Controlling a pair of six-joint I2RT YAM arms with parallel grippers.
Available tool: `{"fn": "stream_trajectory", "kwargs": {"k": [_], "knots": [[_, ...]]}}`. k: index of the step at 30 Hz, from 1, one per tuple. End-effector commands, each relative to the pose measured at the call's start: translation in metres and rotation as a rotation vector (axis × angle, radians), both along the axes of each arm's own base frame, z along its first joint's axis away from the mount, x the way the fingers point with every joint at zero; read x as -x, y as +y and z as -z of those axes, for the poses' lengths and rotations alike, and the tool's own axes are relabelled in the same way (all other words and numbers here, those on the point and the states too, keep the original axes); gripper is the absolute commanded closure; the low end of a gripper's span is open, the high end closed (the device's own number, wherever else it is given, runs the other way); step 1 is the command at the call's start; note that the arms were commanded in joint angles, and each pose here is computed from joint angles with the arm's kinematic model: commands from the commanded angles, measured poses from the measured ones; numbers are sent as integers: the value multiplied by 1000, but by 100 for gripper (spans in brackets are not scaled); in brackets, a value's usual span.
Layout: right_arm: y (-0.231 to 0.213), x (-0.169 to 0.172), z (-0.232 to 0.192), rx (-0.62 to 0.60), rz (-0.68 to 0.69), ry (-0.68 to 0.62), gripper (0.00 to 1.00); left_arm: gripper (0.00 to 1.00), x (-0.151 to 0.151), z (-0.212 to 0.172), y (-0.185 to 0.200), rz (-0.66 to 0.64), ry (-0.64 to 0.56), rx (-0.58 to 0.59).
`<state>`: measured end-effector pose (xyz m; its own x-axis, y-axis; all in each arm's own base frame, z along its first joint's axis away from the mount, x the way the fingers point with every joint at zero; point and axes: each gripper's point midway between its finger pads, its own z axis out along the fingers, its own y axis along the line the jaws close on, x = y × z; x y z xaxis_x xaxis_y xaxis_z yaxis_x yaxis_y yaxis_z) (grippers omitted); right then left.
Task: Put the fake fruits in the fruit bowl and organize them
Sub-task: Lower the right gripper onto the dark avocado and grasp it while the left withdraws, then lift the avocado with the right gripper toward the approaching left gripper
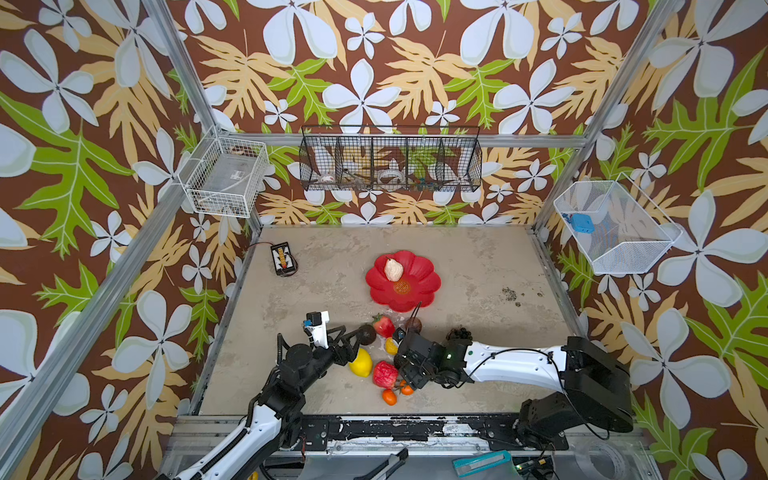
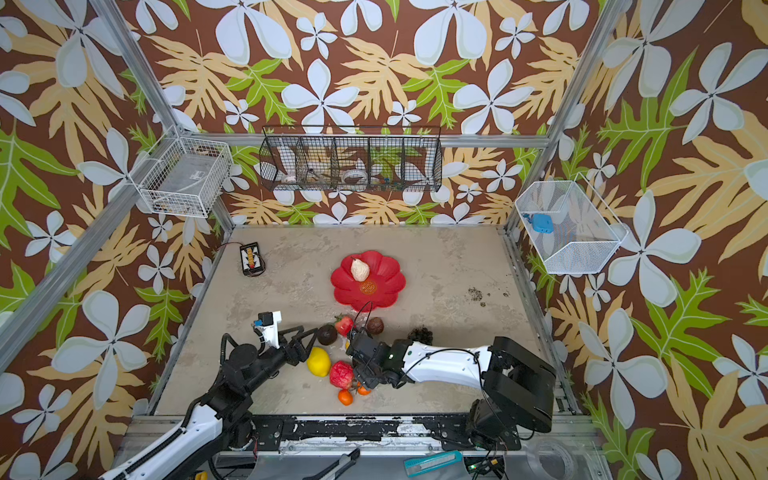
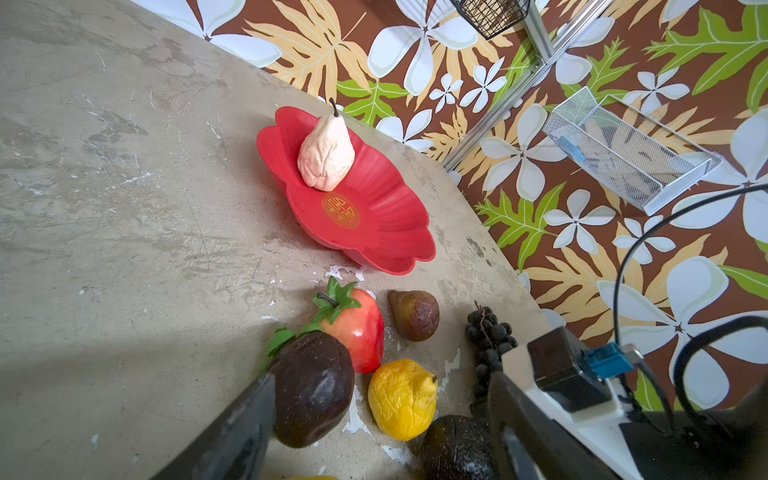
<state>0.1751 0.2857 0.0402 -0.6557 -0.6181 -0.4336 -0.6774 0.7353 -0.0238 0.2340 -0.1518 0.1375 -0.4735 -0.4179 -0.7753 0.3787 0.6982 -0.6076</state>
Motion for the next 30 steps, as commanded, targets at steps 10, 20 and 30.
{"fn": "stream_trajectory", "kwargs": {"k": [10, 20, 30], "knots": [[18, -15, 5, -57, 55, -32, 32, 19, -2, -4, 2, -17, -19, 0], [12, -19, -8, -97, 76, -67, 41, 19, -3, -3, 4, -31, -17, -6], [2, -27, -40, -209, 109, -114, 43, 19, -4, -1, 6, -40, -12, -8]]}}
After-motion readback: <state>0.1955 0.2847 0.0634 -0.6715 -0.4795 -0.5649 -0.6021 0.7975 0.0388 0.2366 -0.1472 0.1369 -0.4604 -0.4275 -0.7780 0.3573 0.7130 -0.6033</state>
